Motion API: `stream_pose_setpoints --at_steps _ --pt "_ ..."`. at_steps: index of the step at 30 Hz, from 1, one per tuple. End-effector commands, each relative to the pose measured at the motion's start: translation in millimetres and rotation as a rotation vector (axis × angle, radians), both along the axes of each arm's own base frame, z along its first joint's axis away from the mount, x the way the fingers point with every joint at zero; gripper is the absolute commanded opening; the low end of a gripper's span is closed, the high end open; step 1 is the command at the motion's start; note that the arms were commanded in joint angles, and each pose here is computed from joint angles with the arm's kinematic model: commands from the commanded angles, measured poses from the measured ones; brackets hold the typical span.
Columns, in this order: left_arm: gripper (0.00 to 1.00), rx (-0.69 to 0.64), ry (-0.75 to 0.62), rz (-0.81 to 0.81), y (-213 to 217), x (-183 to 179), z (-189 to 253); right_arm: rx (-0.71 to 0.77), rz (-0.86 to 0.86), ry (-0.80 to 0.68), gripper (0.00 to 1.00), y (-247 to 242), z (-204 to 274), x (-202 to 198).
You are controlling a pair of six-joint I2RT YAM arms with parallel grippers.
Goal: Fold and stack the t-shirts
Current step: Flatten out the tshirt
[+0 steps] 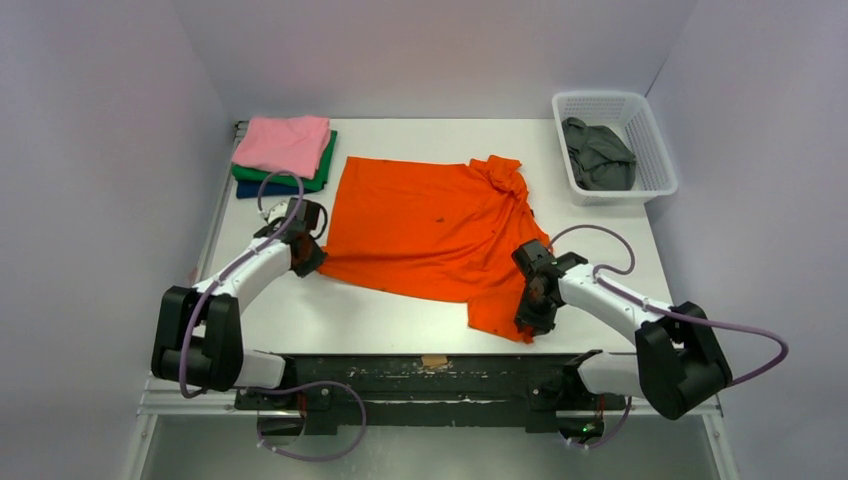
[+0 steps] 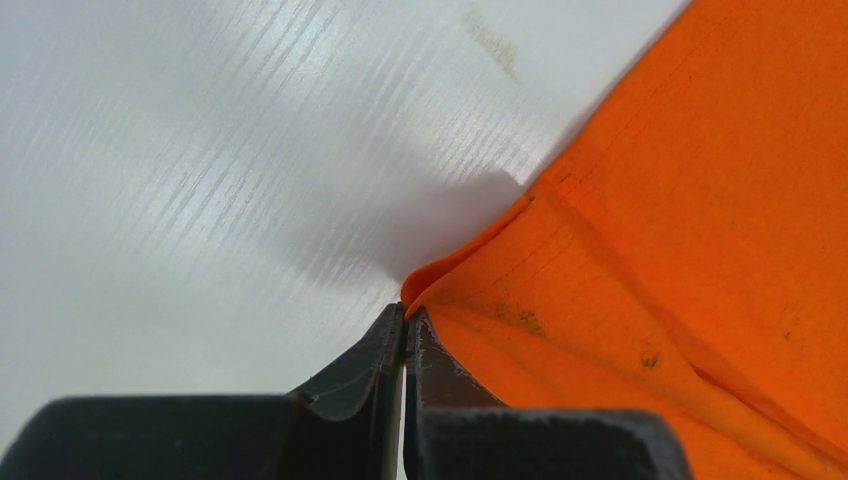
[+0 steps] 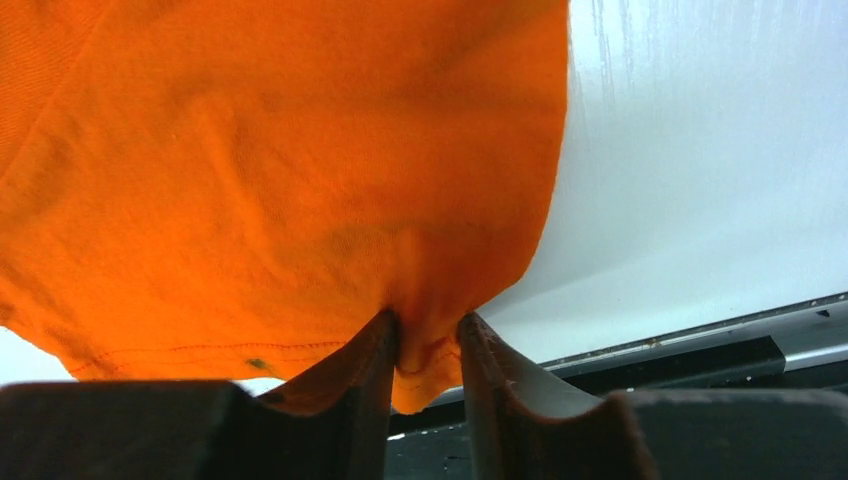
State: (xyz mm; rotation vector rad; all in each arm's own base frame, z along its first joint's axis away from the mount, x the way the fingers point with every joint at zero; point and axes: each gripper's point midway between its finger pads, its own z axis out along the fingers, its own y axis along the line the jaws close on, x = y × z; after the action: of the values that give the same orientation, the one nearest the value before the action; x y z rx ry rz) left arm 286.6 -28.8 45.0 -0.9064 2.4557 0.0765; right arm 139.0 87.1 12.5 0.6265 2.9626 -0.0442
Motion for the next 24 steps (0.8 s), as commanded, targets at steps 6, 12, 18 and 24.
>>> stream_pose_setpoints --at_steps 6,12,18,24 --pt "0.0 -0.026 -0.047 -0.019 -1.8 -1.3 12.1 0.015 -0.021 -0.173 0.0 8.0 1.0 39.3" --pt "0.0 -0.088 -0.164 -0.063 -13.1 4.9 55.0 0.072 -0.014 -0.516 0.0 26.9 83.0 117.2" --pt "0.0 -0.135 -0.418 -0.093 -16.6 4.0 144.6 0.051 -0.062 -0.879 0.0 17.2 208.1 167.7" --pt "0.0 -0.164 -0.725 -0.138 -14.6 -19.1 255.9 0.082 -0.117 -1.197 0.0 -3.9 330.3 164.6"
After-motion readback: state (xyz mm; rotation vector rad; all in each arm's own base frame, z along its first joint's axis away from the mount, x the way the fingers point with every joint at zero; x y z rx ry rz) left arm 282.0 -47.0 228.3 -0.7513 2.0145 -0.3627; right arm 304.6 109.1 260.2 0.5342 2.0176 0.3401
